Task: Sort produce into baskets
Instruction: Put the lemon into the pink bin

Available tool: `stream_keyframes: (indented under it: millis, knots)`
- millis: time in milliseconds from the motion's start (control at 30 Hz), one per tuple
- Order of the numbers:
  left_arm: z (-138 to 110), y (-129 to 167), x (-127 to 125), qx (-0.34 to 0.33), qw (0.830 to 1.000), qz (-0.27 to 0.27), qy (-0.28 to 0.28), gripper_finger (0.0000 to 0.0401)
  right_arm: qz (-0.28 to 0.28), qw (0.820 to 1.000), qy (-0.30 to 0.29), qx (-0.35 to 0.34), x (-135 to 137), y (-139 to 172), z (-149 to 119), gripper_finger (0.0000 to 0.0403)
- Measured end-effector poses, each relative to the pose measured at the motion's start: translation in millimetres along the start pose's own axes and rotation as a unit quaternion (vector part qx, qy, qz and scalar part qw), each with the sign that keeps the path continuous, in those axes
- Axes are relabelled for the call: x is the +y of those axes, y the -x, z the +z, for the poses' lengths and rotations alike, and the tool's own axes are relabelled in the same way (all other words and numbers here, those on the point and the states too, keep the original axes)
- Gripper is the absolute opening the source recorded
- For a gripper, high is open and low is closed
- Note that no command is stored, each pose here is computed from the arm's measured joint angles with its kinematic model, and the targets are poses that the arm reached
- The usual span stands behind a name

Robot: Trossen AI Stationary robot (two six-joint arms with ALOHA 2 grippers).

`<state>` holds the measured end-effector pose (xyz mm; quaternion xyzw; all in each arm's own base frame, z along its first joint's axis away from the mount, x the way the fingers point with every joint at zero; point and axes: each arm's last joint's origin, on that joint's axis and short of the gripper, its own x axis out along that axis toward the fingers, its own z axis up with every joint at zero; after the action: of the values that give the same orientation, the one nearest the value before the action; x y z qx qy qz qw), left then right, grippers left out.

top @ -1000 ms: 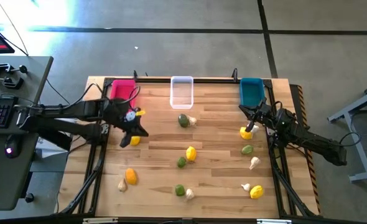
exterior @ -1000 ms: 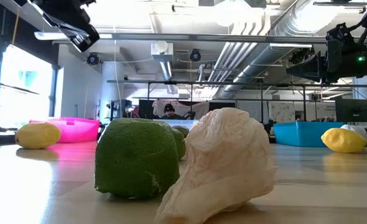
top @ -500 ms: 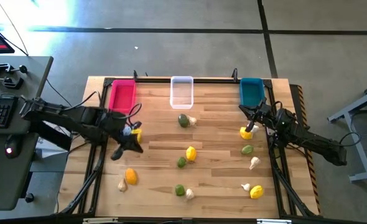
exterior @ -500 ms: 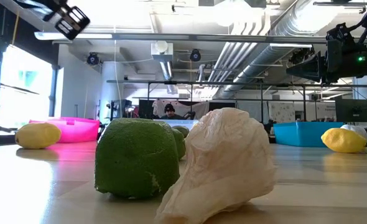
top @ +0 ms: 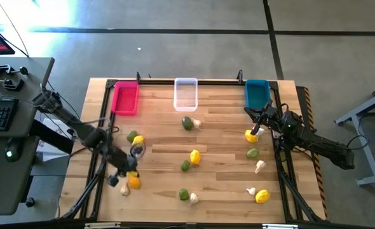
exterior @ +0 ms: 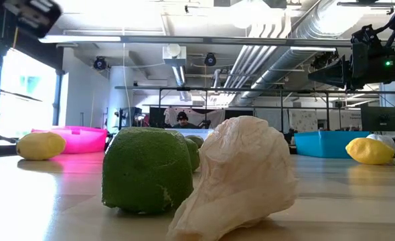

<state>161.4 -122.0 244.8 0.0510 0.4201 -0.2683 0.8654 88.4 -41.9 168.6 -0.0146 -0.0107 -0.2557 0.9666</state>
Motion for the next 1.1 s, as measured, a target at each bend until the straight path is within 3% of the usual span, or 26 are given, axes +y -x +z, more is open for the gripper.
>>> stream_keyframes:
  millis: [333,633,867,1100]
  knots:
    - [-11.7,-38.8,-20.6,0.107,0.994,-0.005,-0.008,0.0098,0.0,1.0,0.0,0.0,0.0,0.0,0.0,0.0]
    - [7.7,-44.0,-25.1,0.181,0.982,0.019,-0.047,0.018,0.0,1.0,0.0,0.0,0.0,0.0,0.0,0.0]
    - [-6.9,-71.8,-23.5,0.28,0.953,0.018,-0.114,0.0215,0.0,1.0,0.0,0.0,0.0,0.0,0.0,0.0]
    - [-12.9,-84.6,-21.8,0.314,0.938,0.023,-0.141,0.0224,0.0,1.0,0.0,0.0,0.0,0.0,0.1,0.0]
